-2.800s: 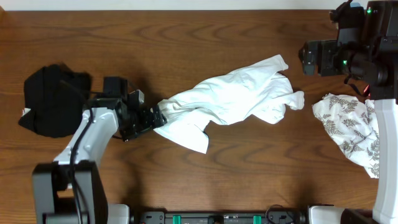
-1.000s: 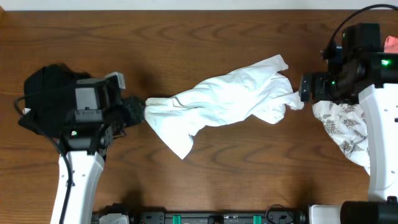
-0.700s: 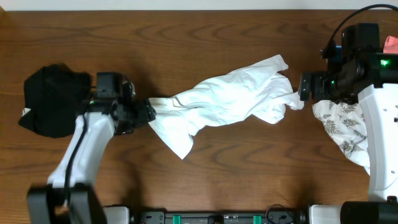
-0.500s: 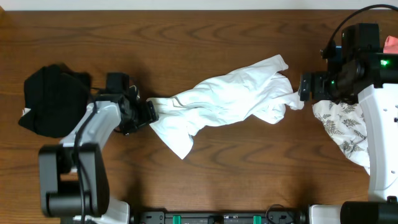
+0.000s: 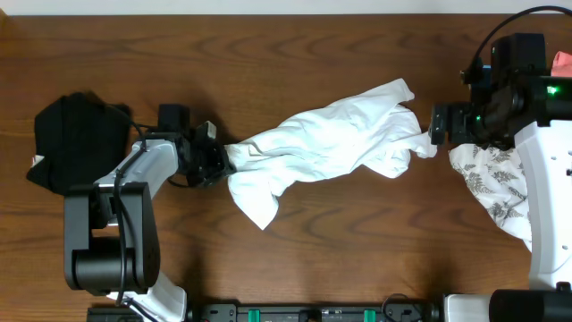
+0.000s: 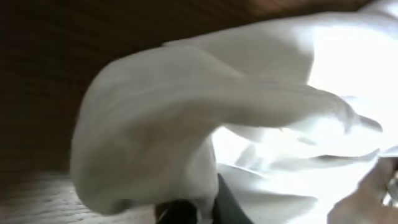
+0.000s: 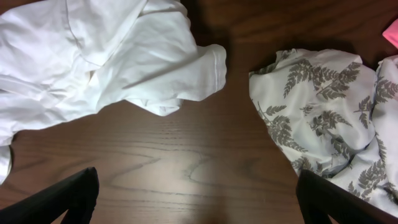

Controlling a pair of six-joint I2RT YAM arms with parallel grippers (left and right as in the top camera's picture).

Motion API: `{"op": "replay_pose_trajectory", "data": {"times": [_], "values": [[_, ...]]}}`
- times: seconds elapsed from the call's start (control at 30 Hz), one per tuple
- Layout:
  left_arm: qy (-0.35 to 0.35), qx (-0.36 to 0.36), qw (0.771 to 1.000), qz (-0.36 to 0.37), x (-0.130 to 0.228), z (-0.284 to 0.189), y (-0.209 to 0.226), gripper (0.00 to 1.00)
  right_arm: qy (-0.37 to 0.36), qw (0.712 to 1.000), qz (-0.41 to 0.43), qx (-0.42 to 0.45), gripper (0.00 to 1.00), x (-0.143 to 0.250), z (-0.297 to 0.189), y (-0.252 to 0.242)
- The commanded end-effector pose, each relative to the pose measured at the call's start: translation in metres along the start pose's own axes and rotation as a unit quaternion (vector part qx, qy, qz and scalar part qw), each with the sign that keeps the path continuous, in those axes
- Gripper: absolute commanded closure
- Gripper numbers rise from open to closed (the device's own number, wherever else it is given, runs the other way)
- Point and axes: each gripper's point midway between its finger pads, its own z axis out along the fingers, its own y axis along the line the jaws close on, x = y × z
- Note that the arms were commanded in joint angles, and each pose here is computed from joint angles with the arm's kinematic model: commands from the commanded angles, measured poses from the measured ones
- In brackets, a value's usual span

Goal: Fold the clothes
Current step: 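Release with the right gripper and regrasp the T-shirt's other end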

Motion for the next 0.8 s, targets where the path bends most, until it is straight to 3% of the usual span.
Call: {"op": "replay_pose_trajectory", "data": {"times": [0.0, 0.23, 0.37, 0.53, 0.77], "values": [[0.015, 0.018, 1.000, -0.001, 0.009, -0.001, -0.007, 0.94, -0.005, 1.000, 0.001, -0.004, 0.01, 0.000, -0.003, 0.001], [-0.042, 0.037, 0.998, 0.035, 0.016, -0.062, -0.042, 0.94, -0.010, 1.000, -0.001, -0.002, 0.01, -0.003, -0.003, 0.001], [-0.145, 0.036, 0.985, 0.088, 0.014, -0.119, -0.067, 0.94, -0.012, 1.000, -0.001, -0.002, 0.01, -0.004, -0.003, 0.001], [-0.252, 0.003, 0.963, 0.096, 0.013, -0.170, -0.072, 0.94, -0.012, 1.000, -0.001, -0.002, 0.01, -0.004, -0.003, 0.001], [-0.246, -0.017, 0.965, 0.086, 0.017, -0.169, -0.063, 0.94, 0.003, 1.000, -0.001, -0.002, 0.01, 0.004, -0.001, 0.001]]}}
